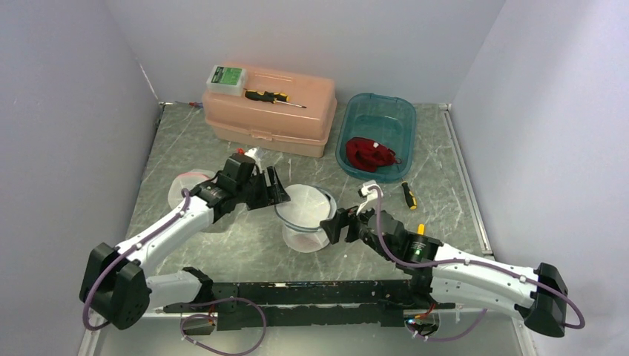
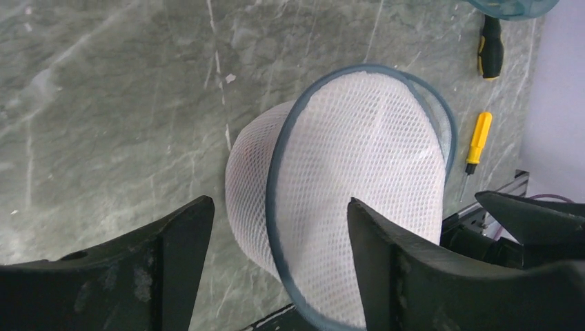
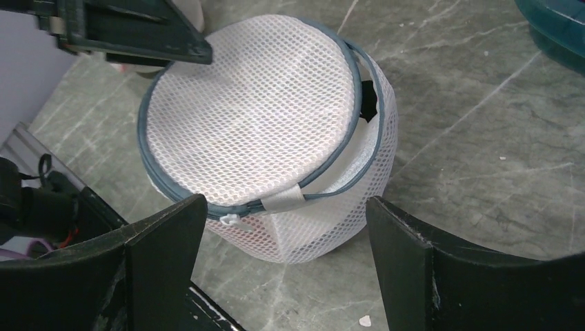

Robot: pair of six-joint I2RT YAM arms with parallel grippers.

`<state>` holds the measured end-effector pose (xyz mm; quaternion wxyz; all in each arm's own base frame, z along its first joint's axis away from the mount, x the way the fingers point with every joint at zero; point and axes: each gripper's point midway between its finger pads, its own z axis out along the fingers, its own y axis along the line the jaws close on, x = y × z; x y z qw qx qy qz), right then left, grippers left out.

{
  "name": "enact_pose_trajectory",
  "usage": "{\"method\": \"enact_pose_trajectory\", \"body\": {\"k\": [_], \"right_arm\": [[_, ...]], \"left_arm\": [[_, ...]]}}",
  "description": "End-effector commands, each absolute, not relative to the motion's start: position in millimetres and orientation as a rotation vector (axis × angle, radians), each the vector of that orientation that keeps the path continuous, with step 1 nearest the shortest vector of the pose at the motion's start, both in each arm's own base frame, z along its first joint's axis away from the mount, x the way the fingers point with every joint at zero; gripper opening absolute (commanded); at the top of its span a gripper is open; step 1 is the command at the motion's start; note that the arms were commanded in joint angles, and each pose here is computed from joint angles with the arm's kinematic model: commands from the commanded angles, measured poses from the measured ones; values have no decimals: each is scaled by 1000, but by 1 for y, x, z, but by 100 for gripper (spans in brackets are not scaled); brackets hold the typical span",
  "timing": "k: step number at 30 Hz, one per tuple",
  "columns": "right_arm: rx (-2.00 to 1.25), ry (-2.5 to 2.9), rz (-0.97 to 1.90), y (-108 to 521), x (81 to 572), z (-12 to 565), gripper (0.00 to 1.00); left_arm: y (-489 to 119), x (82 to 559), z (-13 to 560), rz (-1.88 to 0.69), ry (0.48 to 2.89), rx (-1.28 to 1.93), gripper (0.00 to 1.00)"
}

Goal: Unzip the laundry bag and remove the bra
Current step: Unzip the laundry bag at the center of the board.

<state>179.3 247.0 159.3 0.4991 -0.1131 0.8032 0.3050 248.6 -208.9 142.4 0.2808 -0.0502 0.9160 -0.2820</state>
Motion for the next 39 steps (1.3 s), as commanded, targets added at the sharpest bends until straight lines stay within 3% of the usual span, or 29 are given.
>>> {"method": "enact_pose_trajectory", "body": {"k": [1, 5, 13, 23, 31, 39], "right_arm": [[-240, 1885, 807, 245, 176, 174, 89], [-214, 1893, 789, 233, 174, 168, 88], [-204, 1903, 789, 233, 174, 161, 88], [-203, 1926, 760, 235, 178, 155, 88], [-177, 1868, 762, 229, 181, 177, 93], [-112, 1802, 787, 216, 182, 221, 96]], "left_arm": [[-234, 270, 158, -930, 2341, -79, 71], [-237, 270, 156, -950, 2353, -92, 54], [-225, 263, 165, -913, 2318, -92, 49], [-224, 256, 178, -924, 2295, -26, 3], [-238, 247, 237, -1037, 2091, 228, 3], [-249, 235, 284, -925, 1924, 465, 3]]}}
